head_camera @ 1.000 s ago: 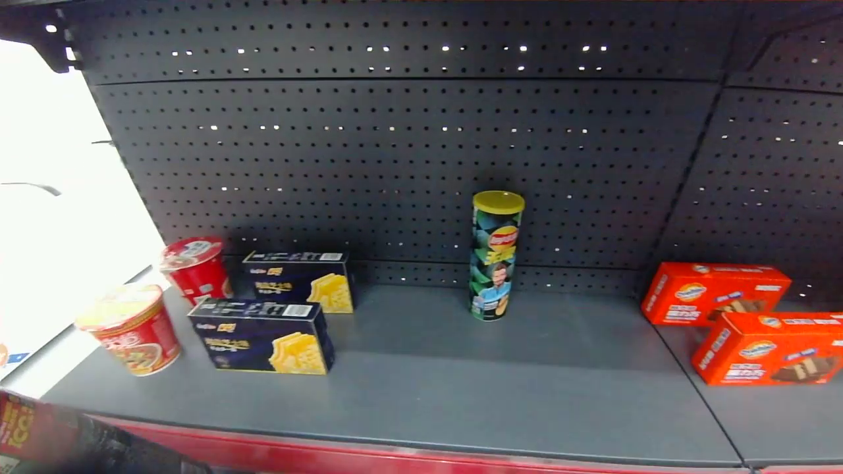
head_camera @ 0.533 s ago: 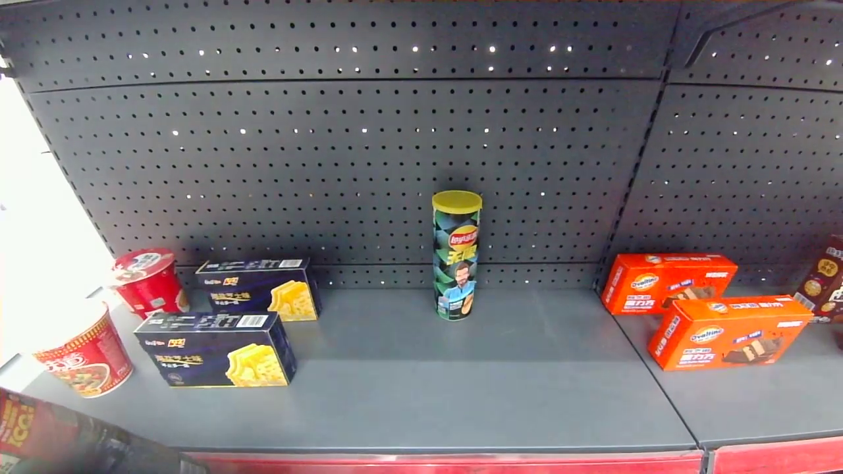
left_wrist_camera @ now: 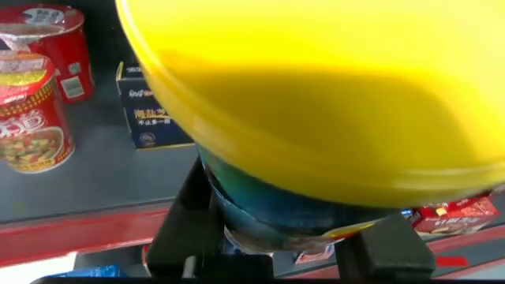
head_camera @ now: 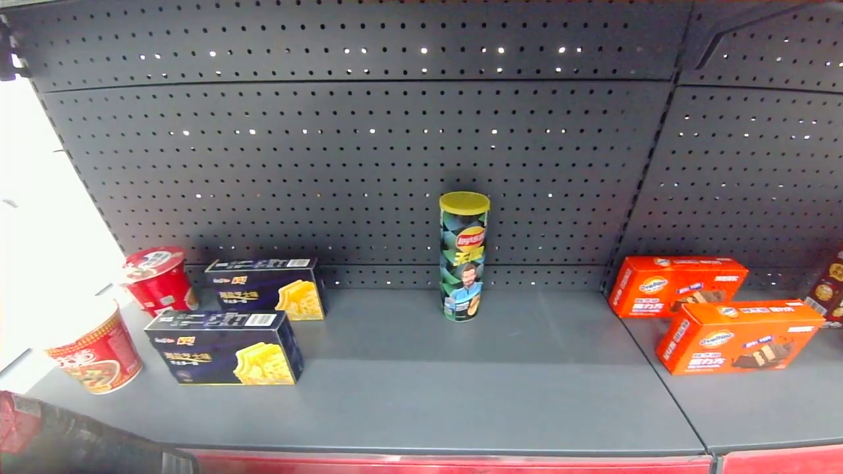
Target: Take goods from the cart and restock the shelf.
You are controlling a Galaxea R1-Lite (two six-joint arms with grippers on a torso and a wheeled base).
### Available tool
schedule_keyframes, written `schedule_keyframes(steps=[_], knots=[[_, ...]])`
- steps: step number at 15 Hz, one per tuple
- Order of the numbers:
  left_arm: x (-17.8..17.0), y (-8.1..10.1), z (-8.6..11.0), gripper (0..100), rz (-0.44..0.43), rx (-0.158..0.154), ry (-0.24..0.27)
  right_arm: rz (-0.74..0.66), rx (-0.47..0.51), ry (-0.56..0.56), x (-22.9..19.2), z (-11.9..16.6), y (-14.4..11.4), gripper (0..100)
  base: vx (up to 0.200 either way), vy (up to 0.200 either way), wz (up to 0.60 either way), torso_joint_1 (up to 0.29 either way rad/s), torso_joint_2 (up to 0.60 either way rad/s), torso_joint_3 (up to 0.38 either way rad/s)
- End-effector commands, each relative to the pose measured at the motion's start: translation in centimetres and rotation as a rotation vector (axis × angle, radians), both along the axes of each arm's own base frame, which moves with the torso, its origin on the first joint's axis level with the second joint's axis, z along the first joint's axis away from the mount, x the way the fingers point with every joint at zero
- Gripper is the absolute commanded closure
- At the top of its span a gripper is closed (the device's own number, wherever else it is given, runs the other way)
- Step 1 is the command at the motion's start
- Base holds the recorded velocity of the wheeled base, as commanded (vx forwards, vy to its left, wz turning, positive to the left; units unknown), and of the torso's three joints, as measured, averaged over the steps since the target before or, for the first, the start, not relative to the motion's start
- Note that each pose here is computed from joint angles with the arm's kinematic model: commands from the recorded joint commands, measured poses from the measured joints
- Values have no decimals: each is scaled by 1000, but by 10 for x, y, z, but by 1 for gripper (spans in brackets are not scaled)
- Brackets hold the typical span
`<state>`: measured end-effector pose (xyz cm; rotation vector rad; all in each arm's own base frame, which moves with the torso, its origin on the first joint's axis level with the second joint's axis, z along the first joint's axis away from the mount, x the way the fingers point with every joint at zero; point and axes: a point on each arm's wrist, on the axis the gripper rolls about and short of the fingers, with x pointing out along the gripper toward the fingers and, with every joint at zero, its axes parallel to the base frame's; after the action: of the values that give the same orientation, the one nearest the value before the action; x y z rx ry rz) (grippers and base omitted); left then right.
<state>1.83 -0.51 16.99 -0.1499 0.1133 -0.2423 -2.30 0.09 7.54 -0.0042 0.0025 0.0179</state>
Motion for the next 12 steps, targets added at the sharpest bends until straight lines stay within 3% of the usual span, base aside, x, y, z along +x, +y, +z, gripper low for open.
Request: schedule_keyframes(steps=[1,3,5,8,10,11,12], knots=[[-19,3,-8,100,3,-2,-18,1,0,2,0,0,0,0,0,0,600,-7,-2,2],[-33,5,-19,100,-1,-2,-3,1,0,2,0,0,0,0,0,0,0,0,0,0],[-49,7,-47,100,4,-4,8,4,-8,3,0,0,0,0,0,0,0,0,0,0],[-52,9,-51,100,63,5,-8,8,-14,5,0,0,0,0,0,0,0,0,0,0],[-53,10,-49,100,95,43,-29,16,-16,-6,-1,2,0,0,0,0,0,0,0,0],[-54,10,-42,100,98,44,-51,79,-3,-131,-12,36,1,0,0,0,0,0,0,0],[-53,10,-33,100,94,53,-45,172,73,2,13,97,1,0,0,0,0,0,0,0]])
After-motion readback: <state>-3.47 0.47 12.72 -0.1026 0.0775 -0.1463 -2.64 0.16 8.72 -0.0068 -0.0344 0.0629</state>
